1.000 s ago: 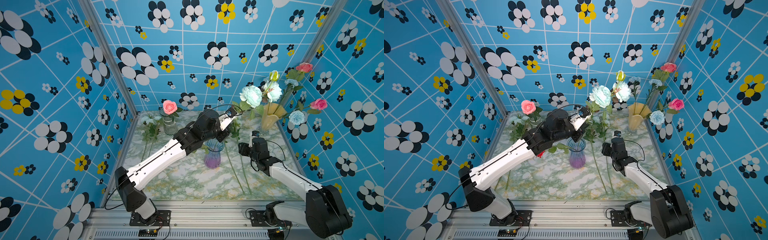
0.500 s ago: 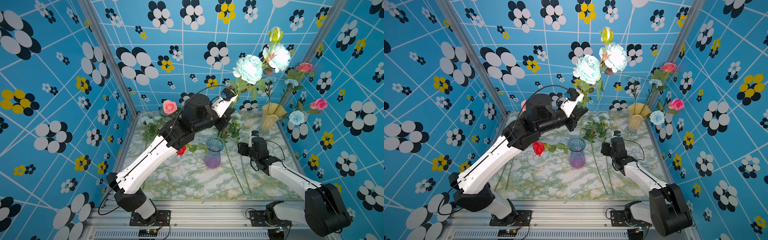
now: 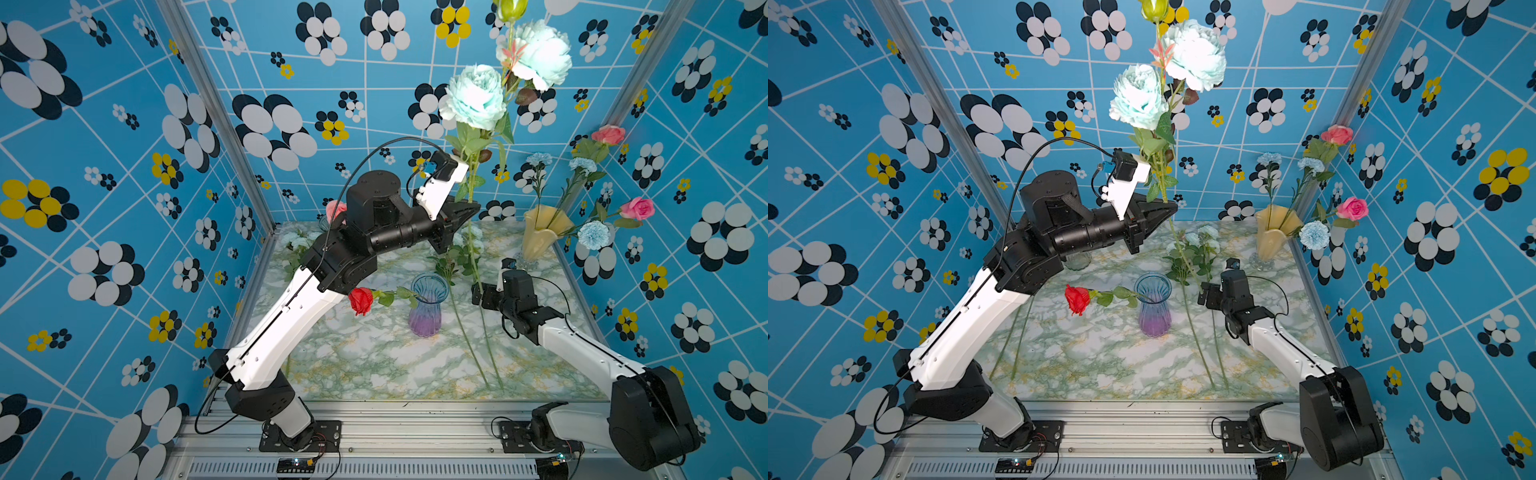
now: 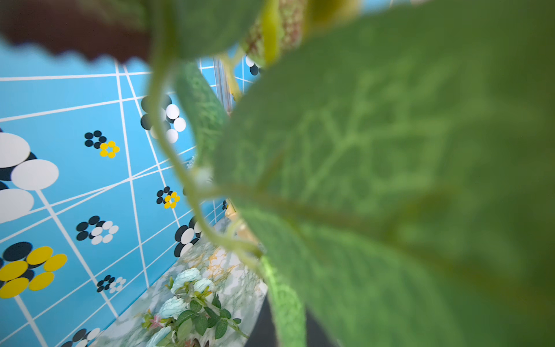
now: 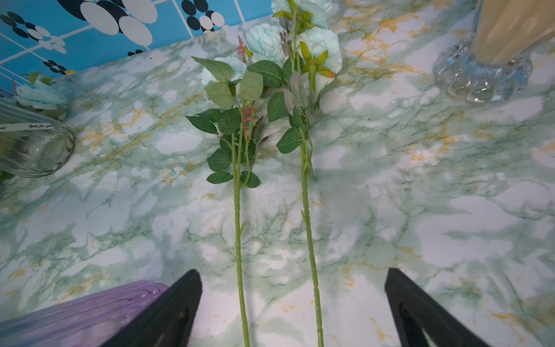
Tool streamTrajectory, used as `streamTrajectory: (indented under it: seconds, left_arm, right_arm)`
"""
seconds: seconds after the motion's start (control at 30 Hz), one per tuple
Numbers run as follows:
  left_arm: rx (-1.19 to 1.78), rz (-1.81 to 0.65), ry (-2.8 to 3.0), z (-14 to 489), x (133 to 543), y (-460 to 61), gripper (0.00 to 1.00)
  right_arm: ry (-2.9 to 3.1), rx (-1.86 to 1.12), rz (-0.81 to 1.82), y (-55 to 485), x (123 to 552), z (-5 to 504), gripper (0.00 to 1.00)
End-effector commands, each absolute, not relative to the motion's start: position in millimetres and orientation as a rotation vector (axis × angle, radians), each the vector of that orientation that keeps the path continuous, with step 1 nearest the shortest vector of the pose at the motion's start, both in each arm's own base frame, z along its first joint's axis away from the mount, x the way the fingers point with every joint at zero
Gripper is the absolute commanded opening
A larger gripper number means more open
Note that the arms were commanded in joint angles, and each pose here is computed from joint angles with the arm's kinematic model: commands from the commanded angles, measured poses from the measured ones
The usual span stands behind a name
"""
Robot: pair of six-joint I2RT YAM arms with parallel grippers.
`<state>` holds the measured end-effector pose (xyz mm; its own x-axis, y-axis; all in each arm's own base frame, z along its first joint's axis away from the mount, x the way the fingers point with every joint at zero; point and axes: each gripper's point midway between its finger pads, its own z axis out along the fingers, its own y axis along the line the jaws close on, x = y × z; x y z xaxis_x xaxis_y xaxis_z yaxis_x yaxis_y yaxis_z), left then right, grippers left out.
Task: Pick out blue flowers from the vase
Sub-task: Pick up the flower from the vase.
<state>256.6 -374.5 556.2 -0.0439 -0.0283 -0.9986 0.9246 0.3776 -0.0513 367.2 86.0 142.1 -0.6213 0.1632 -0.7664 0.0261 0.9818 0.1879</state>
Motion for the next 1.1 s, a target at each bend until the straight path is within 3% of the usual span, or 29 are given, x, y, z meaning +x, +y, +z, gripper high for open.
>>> streamTrajectory:
  seconds: [0.0,0.2,0.6,0.9,1.07]
  left_arm:
    - [0.880,-1.046,1.384,559,259,-381,0.00]
    - [0.875,-1.099,1.484,530,278,-394,0.00]
    - [0.845,-1.180,1.694,469,310,-417,0.00]
    - [0.807,-1.258,1.789,432,325,-429,0.00]
    - [0.794,-1.309,1.813,418,325,-434,0.00]
  right_arm:
    - [2.215,0.116,0.098,67,357,179,0.99]
    - [2.121,0.190,0.184,42,335,261,0.97]
    - [2.048,-0.173,0.627,111,283,365,0.80]
    - [1.959,-0.417,0.898,150,250,386,0.68]
    - [1.951,-0.417,0.909,152,254,384,0.59]
